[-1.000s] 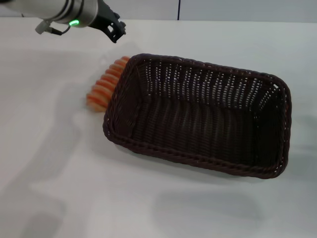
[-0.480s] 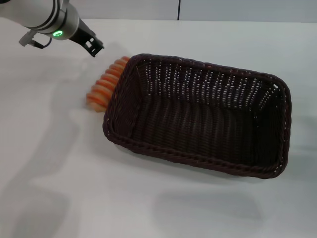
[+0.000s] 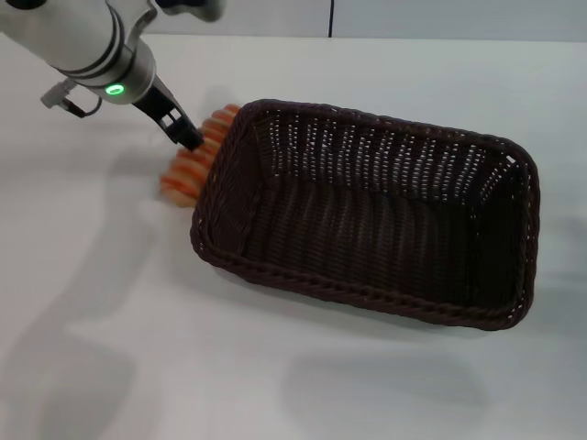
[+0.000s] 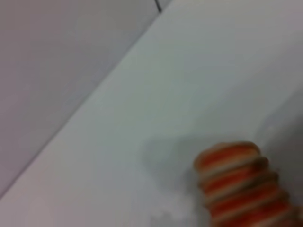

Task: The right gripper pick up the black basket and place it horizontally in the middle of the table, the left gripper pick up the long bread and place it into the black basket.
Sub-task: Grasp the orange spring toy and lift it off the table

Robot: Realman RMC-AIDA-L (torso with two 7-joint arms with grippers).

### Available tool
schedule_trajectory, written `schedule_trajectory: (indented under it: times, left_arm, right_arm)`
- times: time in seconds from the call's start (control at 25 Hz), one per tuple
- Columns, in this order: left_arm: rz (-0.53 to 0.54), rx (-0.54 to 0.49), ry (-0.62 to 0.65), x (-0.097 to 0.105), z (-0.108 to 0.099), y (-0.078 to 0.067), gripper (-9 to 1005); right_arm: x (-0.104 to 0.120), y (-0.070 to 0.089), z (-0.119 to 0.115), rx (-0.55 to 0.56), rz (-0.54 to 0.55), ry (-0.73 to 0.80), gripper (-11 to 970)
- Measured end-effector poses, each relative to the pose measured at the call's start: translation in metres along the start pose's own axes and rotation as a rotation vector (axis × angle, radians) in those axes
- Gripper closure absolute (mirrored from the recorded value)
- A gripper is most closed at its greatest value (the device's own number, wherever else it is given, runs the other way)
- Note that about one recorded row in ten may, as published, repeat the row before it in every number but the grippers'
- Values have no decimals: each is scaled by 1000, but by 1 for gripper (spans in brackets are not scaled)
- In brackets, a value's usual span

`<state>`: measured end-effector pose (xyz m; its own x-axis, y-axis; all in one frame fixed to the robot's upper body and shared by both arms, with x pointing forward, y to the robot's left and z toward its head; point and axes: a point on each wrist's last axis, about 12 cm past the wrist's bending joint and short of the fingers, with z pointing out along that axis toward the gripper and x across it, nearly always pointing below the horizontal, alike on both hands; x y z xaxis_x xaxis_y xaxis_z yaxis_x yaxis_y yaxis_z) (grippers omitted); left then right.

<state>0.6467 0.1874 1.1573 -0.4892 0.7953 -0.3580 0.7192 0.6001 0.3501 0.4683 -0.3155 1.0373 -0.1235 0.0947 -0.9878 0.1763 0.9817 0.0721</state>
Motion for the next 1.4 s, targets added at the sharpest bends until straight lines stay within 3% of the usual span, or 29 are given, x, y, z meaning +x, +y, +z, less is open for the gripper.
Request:
schedule_trajectory:
  times: [0.16,0.36,0.56,1.4]
  left_arm:
    - [11,10,10,-1,2,-3,419]
    - [17,34,4,-3,3,-8,186]
    - [18,60,11,-2,10,-12,152]
    - [59,55,12,-5,22,-18,174]
  right_arm:
    - [1,-1,0,0,-2,3,175]
    - [1,-2,-1,1,-6,6,174]
    - [1,-2,-2,0,-5,6,174]
    - [2,1,-4,-11,-5,10,174]
